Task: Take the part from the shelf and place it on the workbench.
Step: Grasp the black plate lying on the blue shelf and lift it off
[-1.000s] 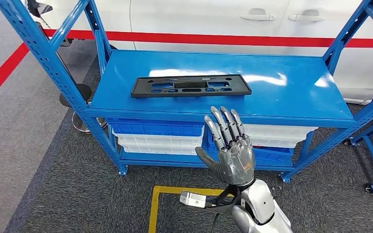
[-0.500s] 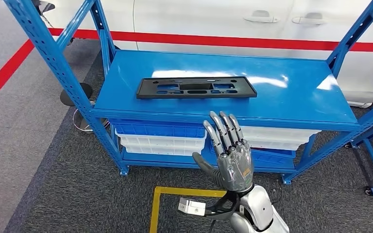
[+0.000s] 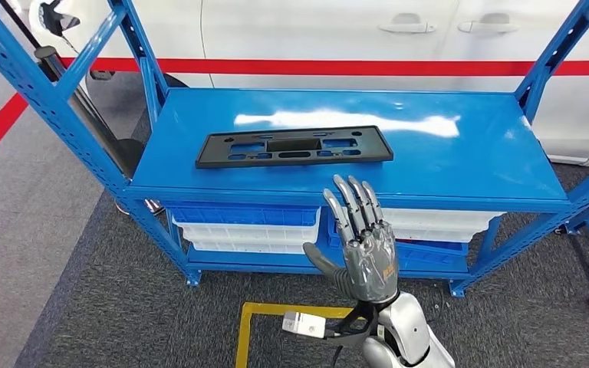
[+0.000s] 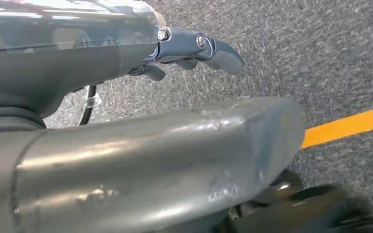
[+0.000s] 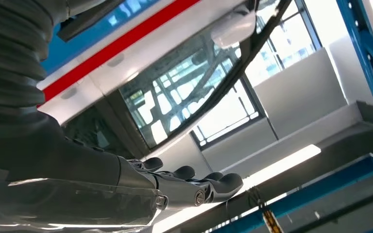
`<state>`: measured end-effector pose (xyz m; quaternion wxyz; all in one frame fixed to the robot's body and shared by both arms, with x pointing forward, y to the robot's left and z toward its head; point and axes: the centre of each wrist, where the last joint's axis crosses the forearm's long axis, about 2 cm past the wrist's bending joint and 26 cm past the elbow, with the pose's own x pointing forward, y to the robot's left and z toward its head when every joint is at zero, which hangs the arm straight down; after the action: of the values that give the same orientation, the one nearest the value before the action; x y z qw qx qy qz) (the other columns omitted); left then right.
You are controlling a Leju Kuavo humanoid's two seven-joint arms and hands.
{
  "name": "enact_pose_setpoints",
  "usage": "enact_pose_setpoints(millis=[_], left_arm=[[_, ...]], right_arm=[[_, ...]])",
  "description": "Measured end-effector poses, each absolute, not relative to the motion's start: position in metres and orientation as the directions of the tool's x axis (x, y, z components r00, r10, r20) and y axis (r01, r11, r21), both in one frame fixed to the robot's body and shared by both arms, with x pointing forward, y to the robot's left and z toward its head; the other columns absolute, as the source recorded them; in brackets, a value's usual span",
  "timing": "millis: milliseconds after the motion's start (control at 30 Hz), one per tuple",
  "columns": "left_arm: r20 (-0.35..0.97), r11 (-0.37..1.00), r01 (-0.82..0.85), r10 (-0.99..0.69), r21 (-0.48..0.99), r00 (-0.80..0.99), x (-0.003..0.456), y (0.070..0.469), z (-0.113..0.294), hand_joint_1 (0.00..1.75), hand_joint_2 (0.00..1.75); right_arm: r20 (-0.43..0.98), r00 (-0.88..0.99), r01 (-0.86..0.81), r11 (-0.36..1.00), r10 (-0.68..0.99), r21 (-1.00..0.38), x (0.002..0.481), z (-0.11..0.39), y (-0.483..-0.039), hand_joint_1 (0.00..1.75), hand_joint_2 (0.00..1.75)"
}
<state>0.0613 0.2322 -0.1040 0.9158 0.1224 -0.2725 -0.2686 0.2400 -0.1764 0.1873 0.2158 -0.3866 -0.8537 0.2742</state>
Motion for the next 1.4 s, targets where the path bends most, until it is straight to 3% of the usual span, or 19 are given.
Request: enact_pose_setpoints(millis=[567, 1400], left_arm=[[0.416, 0.813, 0.455, -0.578, 0.363, 0.702, 0.064, 0.231, -0.104, 0.00, 0.00], [0.413, 0.810, 0.462, -0.583, 0.361, 0.700, 0.064, 0.231, -0.104, 0.00, 0.00]], right_arm=[[0.216, -0.547, 0.410, 0.484, 0.809, -0.773, 0.256, 0.157, -0.178, 0.00, 1.75], [0.230, -0.530, 0.383, 0.472, 0.816, -0.794, 0.252, 0.148, -0.179, 0.00, 1.75]])
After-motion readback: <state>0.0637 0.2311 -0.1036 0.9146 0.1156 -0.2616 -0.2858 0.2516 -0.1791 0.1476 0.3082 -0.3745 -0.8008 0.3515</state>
